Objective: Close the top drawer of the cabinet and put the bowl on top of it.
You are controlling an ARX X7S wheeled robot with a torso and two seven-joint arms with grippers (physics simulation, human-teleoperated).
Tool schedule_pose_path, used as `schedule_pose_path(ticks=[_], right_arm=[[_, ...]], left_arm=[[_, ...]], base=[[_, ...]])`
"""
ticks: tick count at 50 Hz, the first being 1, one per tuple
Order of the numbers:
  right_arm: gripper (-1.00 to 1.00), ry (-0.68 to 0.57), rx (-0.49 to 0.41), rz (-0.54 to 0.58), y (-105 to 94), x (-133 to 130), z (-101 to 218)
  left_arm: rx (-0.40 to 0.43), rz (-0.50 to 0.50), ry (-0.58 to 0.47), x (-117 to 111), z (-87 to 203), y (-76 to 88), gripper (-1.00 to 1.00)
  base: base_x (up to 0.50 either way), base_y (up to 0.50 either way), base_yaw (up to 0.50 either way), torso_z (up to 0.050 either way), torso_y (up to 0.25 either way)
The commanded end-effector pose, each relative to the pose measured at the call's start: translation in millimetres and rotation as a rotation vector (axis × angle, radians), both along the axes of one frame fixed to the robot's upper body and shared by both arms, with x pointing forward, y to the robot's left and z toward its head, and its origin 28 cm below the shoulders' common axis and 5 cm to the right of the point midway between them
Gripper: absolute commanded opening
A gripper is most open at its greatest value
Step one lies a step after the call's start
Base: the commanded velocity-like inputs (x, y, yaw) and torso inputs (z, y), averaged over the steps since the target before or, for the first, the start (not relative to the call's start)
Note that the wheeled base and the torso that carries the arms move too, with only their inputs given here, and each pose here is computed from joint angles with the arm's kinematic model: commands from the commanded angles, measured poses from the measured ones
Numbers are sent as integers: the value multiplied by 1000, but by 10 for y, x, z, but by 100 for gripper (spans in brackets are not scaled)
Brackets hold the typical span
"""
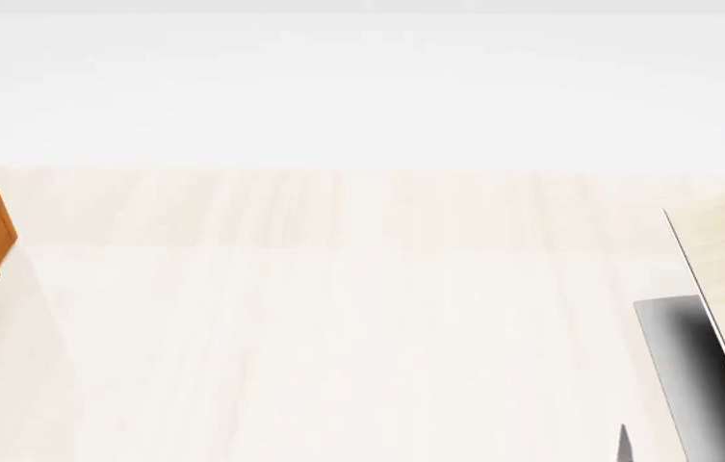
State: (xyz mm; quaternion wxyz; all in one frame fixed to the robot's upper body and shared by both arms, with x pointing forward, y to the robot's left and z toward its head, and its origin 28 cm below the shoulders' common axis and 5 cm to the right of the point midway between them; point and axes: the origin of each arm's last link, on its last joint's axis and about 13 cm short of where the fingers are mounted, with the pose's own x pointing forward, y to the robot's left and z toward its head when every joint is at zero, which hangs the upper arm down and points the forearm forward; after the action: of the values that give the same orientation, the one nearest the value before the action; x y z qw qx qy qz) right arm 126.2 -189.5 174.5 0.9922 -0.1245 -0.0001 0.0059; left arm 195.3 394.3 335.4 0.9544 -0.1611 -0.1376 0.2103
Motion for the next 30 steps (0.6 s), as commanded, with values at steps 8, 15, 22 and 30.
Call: schedule_pose_path(ticks=[8,15,22,30], right_arm=[[100,-13,16,45,22,2,101],[100,-22,20,33,10,-3,53],[100,-34,31,14,-5,12,36],[100,-34,38,12,-17,17,17]], left_arm=[[110,-95,-36,-286,-61,-329,100],[213,-209,19,-357,-182,-575,100],[332,-302,40,-520,-416,-841,100],[396,-363,79,-521,-673,-981,100]], base=[[0,0,0,0,0],[0,0,0,0,0],[0,0,0,0,0],[0,0,0,0,0]])
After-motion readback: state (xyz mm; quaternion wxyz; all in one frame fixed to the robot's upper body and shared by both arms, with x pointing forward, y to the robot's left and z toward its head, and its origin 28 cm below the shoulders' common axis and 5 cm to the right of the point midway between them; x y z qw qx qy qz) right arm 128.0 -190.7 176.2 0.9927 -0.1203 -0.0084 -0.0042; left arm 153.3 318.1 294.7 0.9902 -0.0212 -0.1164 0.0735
